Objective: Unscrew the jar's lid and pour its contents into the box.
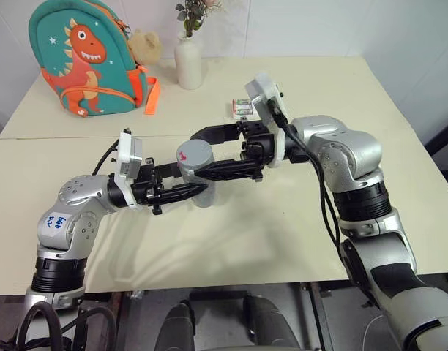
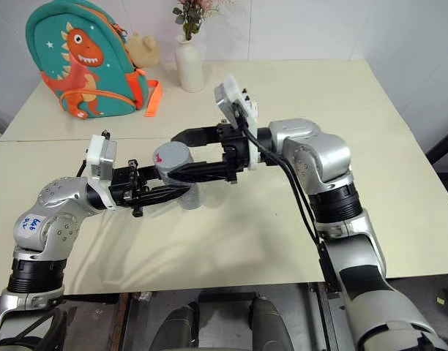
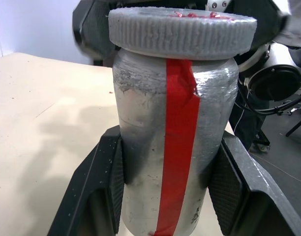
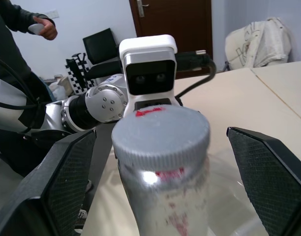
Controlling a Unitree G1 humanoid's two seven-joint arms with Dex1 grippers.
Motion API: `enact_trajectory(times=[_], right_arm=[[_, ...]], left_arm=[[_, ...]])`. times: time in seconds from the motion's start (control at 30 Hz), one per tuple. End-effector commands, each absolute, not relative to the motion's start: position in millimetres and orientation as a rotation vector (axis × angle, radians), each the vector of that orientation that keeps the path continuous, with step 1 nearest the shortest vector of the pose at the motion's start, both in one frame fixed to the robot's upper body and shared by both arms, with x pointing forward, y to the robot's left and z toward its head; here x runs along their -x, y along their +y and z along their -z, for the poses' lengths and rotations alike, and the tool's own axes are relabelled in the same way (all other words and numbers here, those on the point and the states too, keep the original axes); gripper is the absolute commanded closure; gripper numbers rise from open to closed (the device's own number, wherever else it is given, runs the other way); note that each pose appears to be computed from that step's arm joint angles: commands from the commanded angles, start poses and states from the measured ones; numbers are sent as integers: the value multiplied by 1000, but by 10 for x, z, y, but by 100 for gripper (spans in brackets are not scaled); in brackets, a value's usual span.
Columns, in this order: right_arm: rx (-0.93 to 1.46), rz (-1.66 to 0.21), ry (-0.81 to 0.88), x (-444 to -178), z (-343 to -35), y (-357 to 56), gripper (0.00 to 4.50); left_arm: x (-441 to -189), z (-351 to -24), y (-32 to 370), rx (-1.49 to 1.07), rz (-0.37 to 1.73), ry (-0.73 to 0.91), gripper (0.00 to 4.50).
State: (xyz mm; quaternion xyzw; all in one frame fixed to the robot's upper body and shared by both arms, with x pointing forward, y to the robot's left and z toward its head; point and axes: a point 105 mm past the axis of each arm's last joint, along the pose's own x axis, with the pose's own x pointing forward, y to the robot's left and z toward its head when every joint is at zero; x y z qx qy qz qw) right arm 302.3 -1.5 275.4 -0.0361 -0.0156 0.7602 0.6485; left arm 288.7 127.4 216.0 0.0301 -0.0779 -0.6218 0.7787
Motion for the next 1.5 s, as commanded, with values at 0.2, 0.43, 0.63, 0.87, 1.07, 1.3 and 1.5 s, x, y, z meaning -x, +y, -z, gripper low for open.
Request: enact_trajectory(times=[0.2, 0.43, 0.63, 0.87, 1.07, 1.3, 1.5], right_arm=[[112, -1751, -86, -2961, -2883, 81, 4], [93, -1765, -95, -2940, -2904, 93, 127], [77, -1770, -104, -2916, -2936, 75, 196], [-177, -1760, -193, -2888, -3304, -112, 196], [-222, -1558, -236, -3128, -3360, -447, 196], [-21, -1121, -235, -3626, -2856, -945, 196], [129, -963, -217, -3728, -2298, -1206, 196]], left_arm=[[-2818, -2240, 1242, -82, 1366, -213, 253], [-2817, -2241, 1255, -84, 1359, -213, 253], [-2816, -2242, 1262, -83, 1356, -211, 253], [-2811, -2234, 1269, -81, 1354, -210, 253], [-2815, -2232, 1289, -82, 1344, -208, 253], [-2855, -2297, 1380, -93, 1294, -208, 253], [-2881, -2343, 1401, -100, 1284, -205, 253]])
